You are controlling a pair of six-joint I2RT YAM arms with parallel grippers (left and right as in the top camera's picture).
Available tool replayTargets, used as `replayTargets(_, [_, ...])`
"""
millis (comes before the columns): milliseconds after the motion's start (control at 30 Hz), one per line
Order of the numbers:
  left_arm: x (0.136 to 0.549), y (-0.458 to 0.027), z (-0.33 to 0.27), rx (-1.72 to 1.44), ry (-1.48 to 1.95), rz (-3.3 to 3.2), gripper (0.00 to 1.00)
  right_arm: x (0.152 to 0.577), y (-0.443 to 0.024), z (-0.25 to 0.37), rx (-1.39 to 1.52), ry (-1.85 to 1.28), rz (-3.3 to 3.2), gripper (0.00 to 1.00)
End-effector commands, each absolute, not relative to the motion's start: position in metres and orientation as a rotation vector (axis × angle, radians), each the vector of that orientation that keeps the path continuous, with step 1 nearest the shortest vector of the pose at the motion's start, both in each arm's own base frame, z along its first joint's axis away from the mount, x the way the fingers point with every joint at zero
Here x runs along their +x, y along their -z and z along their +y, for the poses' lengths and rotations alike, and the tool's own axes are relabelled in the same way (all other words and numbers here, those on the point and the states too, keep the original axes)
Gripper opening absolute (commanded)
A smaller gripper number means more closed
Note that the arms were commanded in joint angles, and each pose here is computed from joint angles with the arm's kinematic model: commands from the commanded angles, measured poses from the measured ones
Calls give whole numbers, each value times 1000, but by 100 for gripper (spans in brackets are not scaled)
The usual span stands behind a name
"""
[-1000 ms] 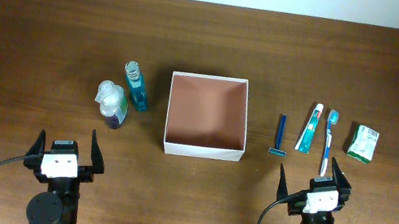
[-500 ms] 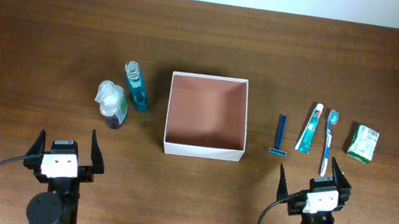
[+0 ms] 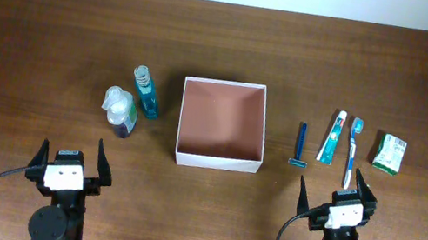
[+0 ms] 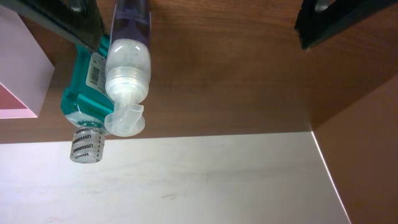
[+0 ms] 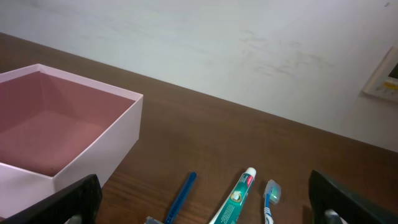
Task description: Pack container
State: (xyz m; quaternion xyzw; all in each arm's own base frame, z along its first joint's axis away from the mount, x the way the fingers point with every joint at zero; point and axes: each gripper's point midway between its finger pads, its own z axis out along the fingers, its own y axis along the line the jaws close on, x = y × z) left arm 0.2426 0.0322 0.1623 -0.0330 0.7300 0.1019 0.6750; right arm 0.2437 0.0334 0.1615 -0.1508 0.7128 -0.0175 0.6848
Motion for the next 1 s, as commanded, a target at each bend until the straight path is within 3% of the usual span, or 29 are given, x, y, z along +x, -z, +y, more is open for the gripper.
replayTargets(0, [243, -162, 31, -57, -236, 1637, 99, 244, -159, 33, -330, 41, 1601, 99])
replayTargets(767, [242, -165, 32, -74, -225, 1629, 99, 245, -153, 32, -163, -108, 1672, 99])
replayTargets(967, [237, -184, 32, -101, -198, 1681, 99, 249, -177, 30, -127, -125, 1749, 98])
